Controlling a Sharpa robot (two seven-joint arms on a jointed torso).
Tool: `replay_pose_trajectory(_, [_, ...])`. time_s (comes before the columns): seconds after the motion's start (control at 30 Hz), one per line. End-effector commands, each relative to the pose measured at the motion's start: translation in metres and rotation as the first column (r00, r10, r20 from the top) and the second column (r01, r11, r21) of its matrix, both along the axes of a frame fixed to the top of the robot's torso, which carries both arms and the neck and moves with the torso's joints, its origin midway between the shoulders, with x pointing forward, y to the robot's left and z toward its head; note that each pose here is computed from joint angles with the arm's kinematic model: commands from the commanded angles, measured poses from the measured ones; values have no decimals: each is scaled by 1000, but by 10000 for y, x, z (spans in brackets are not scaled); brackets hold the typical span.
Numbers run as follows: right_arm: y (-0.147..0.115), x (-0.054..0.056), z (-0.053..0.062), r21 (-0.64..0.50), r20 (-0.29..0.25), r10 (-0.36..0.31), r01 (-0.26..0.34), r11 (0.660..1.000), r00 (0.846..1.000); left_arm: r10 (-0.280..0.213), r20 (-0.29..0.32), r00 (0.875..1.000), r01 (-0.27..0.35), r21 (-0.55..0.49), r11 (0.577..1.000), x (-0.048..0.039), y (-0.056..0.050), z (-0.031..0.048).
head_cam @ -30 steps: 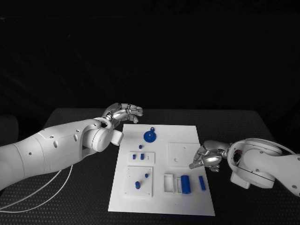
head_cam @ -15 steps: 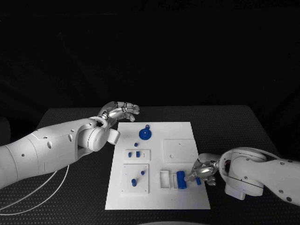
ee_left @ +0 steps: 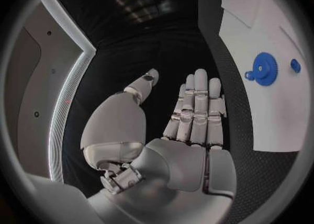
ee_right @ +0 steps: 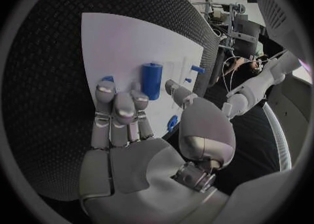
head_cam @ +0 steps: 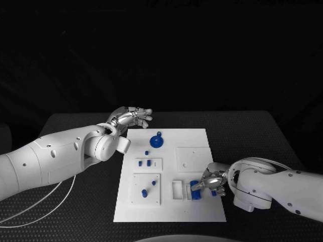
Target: Assemble the parts on the task board
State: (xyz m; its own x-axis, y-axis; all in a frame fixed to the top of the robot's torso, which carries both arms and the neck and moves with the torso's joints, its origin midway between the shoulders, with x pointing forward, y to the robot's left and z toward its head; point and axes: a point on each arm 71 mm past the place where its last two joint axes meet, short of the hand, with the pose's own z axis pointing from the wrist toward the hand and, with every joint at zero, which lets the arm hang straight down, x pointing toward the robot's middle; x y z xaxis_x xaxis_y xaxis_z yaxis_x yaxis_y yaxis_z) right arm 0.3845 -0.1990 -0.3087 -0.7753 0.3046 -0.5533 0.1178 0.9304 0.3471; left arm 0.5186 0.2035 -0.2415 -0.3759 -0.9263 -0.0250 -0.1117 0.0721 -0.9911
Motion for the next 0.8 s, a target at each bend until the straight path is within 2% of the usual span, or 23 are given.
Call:
replay_pose_trajectory(0.03, [12,-10,-51,-31,16,14,-14,999,1000,-51,17,999,51,-19,999,-21,-57,23])
replay_pose_trajectory(0.53, [114,-64,-145,-41,-5,45,-45,998,999,-63,12,998,63,-22,998,-42,-81,27])
replay_pose_trajectory(0.8, [121,-59,-144,-43,20,38,-37,998,999,-66,12,998,66,-23,998,-47,-83,28])
